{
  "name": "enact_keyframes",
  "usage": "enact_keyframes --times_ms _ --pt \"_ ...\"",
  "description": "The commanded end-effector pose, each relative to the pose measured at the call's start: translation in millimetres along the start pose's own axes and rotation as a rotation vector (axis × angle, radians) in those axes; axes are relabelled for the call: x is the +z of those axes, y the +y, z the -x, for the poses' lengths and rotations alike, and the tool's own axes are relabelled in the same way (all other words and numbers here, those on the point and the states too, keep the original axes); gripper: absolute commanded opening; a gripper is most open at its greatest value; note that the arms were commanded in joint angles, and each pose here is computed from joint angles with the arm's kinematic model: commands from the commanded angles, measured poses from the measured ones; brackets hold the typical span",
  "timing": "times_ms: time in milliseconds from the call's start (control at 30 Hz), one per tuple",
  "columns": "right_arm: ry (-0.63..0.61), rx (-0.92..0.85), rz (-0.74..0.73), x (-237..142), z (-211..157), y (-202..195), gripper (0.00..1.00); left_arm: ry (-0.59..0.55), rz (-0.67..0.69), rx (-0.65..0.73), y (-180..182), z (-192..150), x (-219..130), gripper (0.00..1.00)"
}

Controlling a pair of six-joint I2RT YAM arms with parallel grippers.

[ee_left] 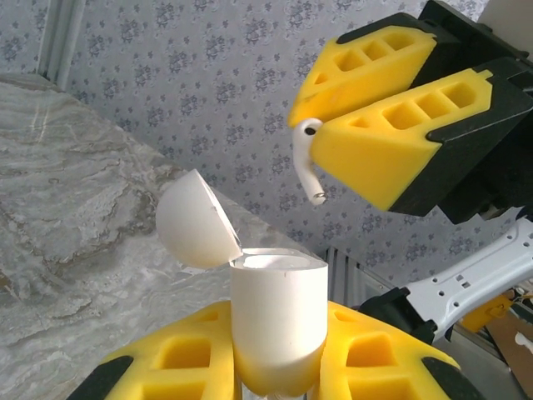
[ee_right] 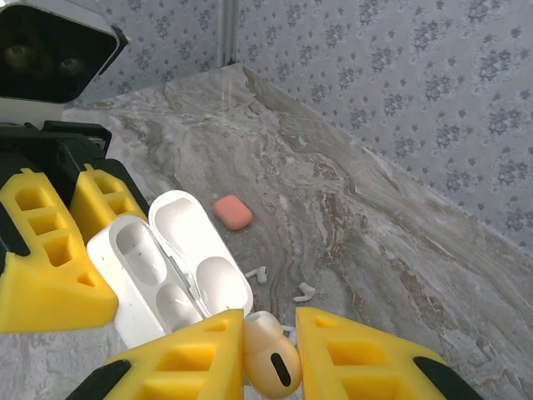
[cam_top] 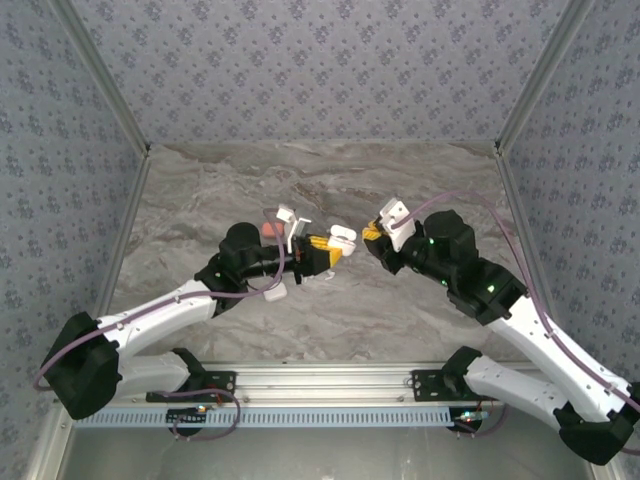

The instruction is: Insert the wireless bluetooth earbuds into the charging case

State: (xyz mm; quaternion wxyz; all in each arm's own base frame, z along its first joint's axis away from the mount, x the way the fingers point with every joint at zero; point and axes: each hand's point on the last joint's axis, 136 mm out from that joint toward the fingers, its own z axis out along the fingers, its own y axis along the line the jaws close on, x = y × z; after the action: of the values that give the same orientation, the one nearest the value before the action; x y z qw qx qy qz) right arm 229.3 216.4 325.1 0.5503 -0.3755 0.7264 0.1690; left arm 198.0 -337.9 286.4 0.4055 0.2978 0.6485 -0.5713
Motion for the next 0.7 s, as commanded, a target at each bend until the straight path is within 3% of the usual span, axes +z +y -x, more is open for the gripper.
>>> enact_keyframes --times_ms 0,667 --pt "-0.011 -0.047 -0.01 -2 12 -1 0.23 -0.045 -0.073 0.051 -21 19 -1 0.0" --pt "0.054 -0.062 0.069 11 -3 17 0.23 -0.038 -0.083 0.065 -26 18 -2 0.0"
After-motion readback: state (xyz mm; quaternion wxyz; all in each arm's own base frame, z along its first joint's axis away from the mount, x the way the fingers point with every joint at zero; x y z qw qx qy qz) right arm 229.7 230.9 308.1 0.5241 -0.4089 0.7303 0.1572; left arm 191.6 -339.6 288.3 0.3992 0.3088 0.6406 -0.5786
